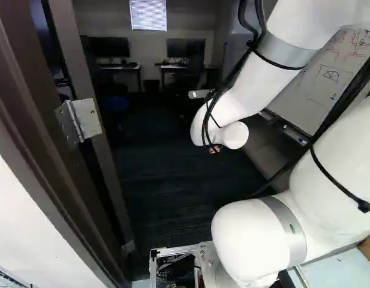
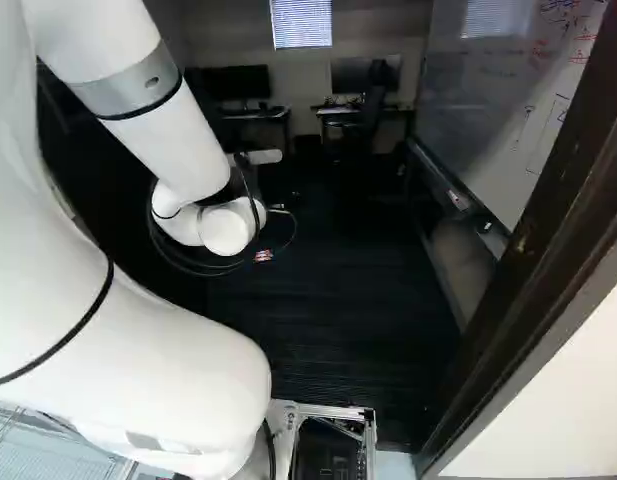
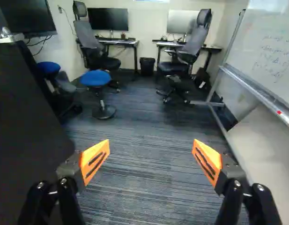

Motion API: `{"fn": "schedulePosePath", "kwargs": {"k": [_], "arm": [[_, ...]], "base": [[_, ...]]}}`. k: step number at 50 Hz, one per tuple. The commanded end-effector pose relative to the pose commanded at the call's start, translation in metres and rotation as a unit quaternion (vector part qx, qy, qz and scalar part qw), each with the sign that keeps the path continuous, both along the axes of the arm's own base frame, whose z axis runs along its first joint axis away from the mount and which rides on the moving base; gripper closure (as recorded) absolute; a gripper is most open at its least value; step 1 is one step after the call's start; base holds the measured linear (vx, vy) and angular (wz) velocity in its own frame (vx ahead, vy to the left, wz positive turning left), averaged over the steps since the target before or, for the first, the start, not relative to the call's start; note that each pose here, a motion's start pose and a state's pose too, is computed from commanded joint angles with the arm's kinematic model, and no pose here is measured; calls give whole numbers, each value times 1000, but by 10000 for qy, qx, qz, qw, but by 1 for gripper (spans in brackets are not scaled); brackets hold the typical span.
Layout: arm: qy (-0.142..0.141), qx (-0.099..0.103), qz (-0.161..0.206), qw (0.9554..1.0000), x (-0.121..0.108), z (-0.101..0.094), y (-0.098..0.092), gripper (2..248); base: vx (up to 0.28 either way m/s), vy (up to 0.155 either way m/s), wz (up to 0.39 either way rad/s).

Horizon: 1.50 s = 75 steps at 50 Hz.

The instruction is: Open the door and move inside

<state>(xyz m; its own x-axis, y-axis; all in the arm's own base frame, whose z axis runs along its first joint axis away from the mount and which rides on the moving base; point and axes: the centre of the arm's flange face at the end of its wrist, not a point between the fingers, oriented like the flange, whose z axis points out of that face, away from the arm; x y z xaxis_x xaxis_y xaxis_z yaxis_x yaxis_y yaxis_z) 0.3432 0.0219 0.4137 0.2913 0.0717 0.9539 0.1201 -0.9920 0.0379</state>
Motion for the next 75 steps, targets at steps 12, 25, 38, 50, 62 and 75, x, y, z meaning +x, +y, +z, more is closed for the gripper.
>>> {"fn": "schedulePosePath", "kwargs": {"k": [12, 25, 38, 50, 62, 75], "arm": [[0, 0, 0, 10000, 0, 0, 0, 3], [0, 0, 0, 10000, 0, 0, 0, 3], [0, 0, 0, 10000, 0, 0, 0, 3], [0, 0, 0, 10000, 0, 0, 0, 3], [0, 0, 0, 10000, 0, 0, 0, 3], [0, 0, 0, 10000, 0, 0, 0, 3]], "base": [[117, -32, 12], [161, -82, 9], [207, -54, -48], [177, 2, -6], [223, 1, -19], [234, 1, -13]]}}
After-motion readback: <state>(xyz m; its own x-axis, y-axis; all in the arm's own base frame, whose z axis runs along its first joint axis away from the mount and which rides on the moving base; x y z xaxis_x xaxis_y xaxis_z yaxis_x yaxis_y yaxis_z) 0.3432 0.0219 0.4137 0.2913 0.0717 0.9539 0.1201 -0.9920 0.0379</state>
